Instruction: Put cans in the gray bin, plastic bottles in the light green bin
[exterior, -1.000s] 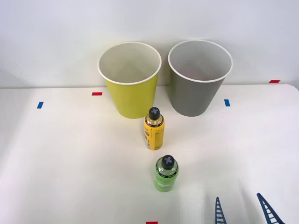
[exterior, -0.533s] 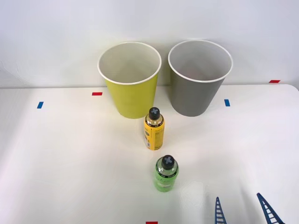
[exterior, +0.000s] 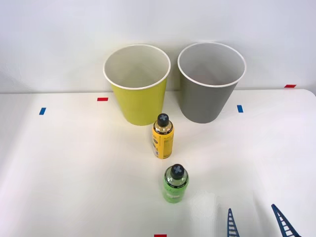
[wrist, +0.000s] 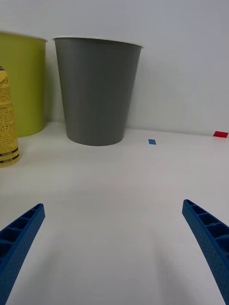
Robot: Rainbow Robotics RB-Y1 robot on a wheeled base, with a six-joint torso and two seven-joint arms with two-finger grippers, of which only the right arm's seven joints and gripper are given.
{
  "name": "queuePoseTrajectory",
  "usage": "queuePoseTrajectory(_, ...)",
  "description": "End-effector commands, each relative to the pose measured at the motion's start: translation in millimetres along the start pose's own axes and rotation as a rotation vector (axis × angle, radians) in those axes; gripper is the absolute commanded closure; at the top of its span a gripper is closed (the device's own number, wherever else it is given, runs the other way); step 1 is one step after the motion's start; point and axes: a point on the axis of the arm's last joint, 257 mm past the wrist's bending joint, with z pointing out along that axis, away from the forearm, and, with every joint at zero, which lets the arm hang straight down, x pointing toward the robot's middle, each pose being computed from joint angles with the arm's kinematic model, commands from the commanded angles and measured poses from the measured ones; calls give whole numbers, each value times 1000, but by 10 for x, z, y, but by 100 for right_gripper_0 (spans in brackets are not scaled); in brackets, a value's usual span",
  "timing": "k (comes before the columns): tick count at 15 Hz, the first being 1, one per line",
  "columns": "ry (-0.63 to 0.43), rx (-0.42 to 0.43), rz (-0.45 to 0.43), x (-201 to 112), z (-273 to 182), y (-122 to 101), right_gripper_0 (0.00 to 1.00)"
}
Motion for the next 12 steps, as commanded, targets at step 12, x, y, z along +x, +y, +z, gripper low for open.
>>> queuePoseTrajectory(12,-41,-137,22,-104,-63,182,0)
